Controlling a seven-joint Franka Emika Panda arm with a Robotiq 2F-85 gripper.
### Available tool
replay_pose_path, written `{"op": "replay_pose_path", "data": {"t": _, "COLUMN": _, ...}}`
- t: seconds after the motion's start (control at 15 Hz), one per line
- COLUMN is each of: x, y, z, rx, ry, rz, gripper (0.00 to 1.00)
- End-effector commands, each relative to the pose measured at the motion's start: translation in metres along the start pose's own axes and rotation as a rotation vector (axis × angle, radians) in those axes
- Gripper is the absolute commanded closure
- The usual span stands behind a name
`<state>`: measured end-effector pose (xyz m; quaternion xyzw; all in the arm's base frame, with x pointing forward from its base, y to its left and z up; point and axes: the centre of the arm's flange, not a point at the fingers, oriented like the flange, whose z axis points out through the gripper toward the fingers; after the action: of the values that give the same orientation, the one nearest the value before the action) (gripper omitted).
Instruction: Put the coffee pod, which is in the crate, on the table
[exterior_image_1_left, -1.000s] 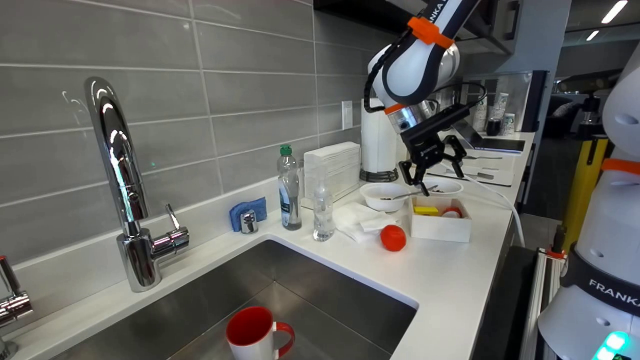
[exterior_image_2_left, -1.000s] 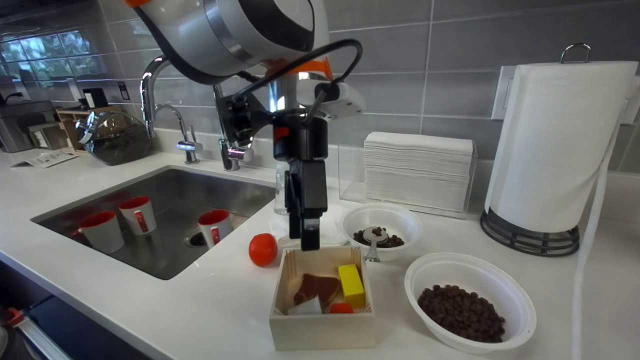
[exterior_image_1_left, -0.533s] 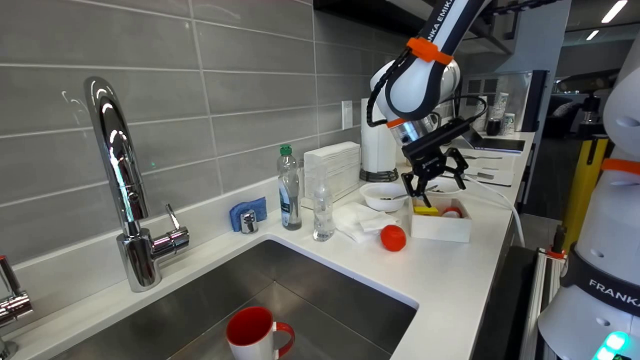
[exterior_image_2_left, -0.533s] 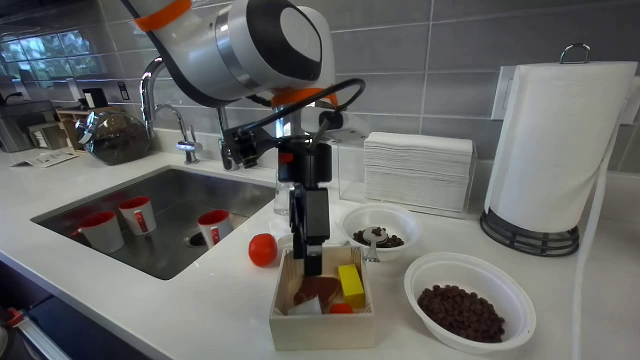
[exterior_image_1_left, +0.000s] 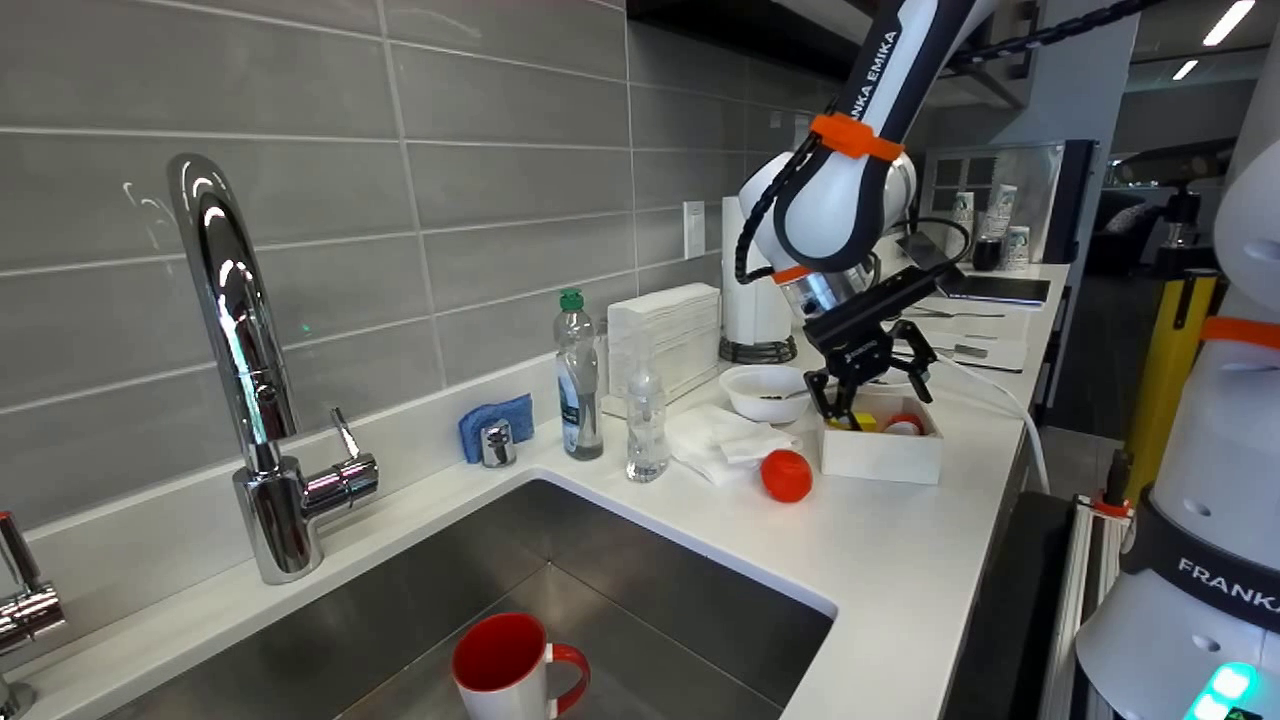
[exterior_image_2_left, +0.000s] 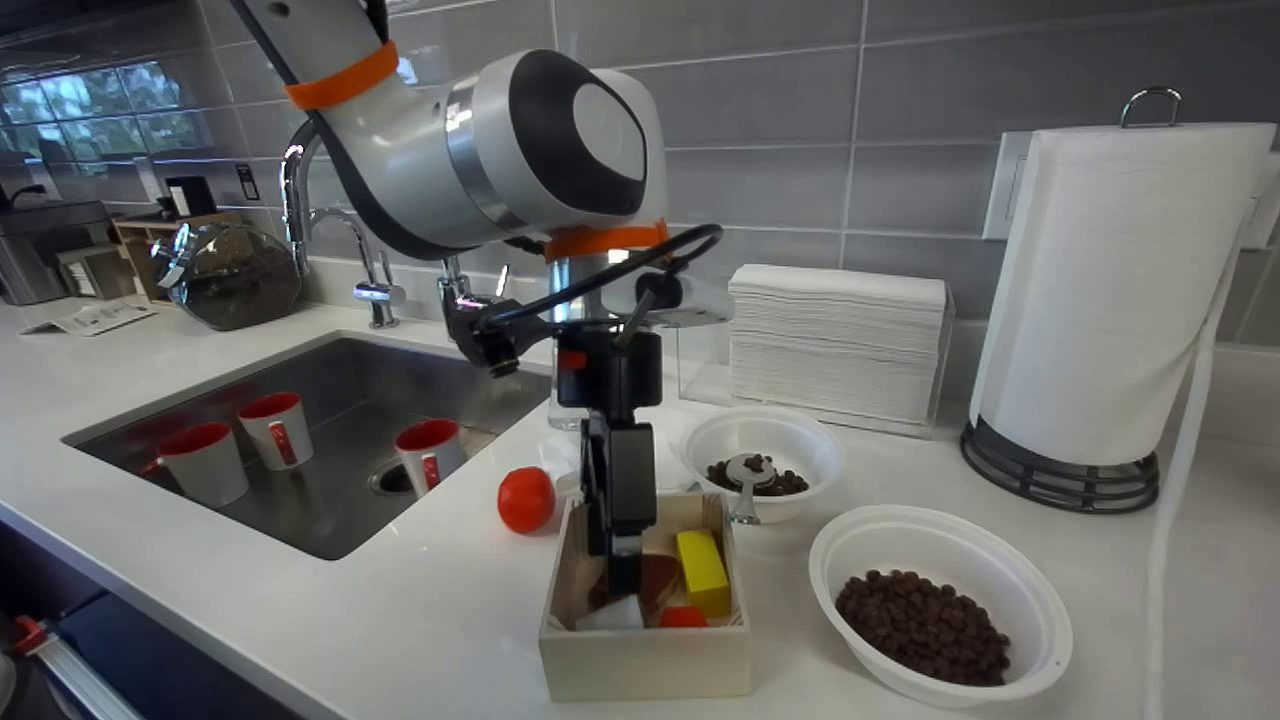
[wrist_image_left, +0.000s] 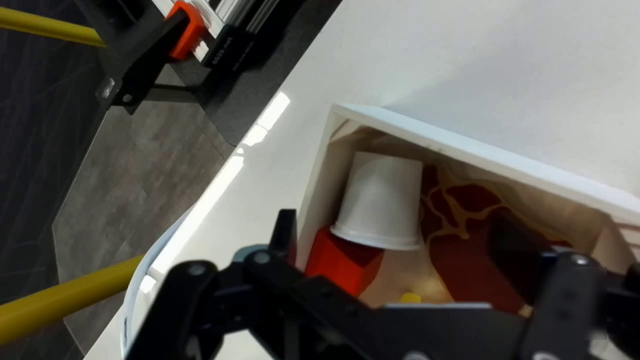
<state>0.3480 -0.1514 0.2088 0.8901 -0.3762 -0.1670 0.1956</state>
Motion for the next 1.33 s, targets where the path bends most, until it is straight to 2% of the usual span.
{"op": "replay_pose_path", "data": {"t": 0.0, "x": 0.000, "y": -0.002, "z": 0.014, "rx": -0.019, "ry": 0.026, "rz": 0.013, "gripper": 0.11}}
{"op": "replay_pose_path", "data": {"t": 0.07, "x": 0.000, "y": -0.002, "z": 0.015, "rx": -0.019, "ry": 0.027, "rz": 0.013, "gripper": 0.13}}
{"op": "replay_pose_path", "data": {"t": 0.13, "x": 0.000, "y": -0.002, "z": 0.014, "rx": -0.018, "ry": 0.030, "rz": 0.013, "gripper": 0.23}}
{"op": "replay_pose_path", "data": {"t": 0.2, "x": -0.001, "y": -0.001, "z": 0.016, "rx": -0.020, "ry": 0.027, "rz": 0.014, "gripper": 0.18}}
{"op": "replay_pose_path", "data": {"t": 0.73, "x": -0.003, "y": -0.001, "z": 0.027, "rx": -0.014, "ry": 0.032, "rz": 0.033, "gripper": 0.22}}
{"op": "replay_pose_path", "data": {"t": 0.8, "x": -0.002, "y": 0.000, "z": 0.027, "rx": -0.014, "ry": 0.037, "rz": 0.038, "gripper": 0.23}}
{"op": "replay_pose_path", "data": {"t": 1.0, "x": -0.001, "y": 0.002, "z": 0.026, "rx": -0.008, "ry": 0.053, "rz": 0.051, "gripper": 0.34}}
{"op": "replay_pose_path", "data": {"t": 1.07, "x": -0.001, "y": 0.003, "z": 0.026, "rx": -0.008, "ry": 0.058, "rz": 0.052, "gripper": 0.32}}
{"op": "replay_pose_path", "data": {"t": 1.13, "x": 0.000, "y": 0.003, "z": 0.025, "rx": -0.008, "ry": 0.062, "rz": 0.055, "gripper": 0.36}}
{"op": "replay_pose_path", "data": {"t": 1.27, "x": 0.000, "y": 0.003, "z": 0.024, "rx": -0.007, "ry": 0.065, "rz": 0.056, "gripper": 0.34}}
